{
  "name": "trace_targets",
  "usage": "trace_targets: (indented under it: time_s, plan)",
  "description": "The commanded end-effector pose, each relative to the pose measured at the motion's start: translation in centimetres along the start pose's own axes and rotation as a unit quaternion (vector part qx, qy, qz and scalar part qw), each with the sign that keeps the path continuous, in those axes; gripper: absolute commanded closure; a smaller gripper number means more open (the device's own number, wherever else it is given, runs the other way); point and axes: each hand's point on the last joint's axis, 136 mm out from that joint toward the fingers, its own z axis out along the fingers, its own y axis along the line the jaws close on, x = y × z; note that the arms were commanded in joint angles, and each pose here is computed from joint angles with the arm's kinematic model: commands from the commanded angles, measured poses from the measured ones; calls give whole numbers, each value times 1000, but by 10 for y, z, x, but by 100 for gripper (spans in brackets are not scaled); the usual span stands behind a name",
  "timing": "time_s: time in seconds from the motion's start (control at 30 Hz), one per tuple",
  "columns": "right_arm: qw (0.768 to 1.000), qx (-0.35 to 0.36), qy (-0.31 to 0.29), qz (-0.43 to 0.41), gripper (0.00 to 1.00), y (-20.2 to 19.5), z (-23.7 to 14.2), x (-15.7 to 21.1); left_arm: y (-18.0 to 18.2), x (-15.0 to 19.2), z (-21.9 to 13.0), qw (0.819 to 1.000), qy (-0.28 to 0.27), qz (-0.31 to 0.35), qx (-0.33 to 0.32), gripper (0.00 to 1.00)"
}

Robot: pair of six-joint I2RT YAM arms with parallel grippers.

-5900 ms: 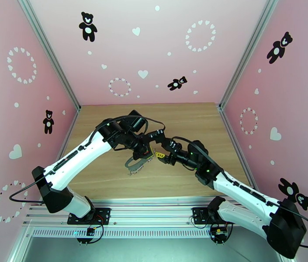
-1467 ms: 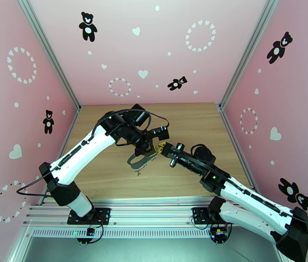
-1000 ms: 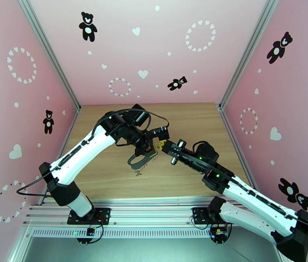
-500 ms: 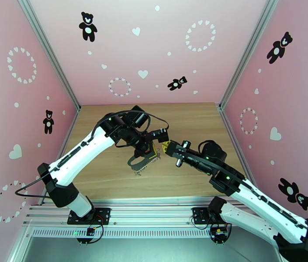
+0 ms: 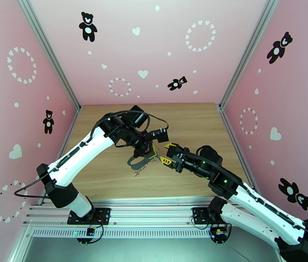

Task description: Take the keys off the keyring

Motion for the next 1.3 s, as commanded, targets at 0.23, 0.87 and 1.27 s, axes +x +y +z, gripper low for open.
trace_targets:
  time_s: [0.23, 0.87, 1.27]
  plan:
    - [1000, -14, -24, 7, 44, 4, 12, -3, -2, -12, -12, 1000, -18, 18, -6, 100]
    - [995, 70, -49, -55, 51, -31, 21, -24, -1, -12, -9, 1000, -15, 13, -2, 100]
    - [991, 79, -62, -85, 53, -35, 13, -36, 0, -13, -8, 1000, -12, 12, -4, 100]
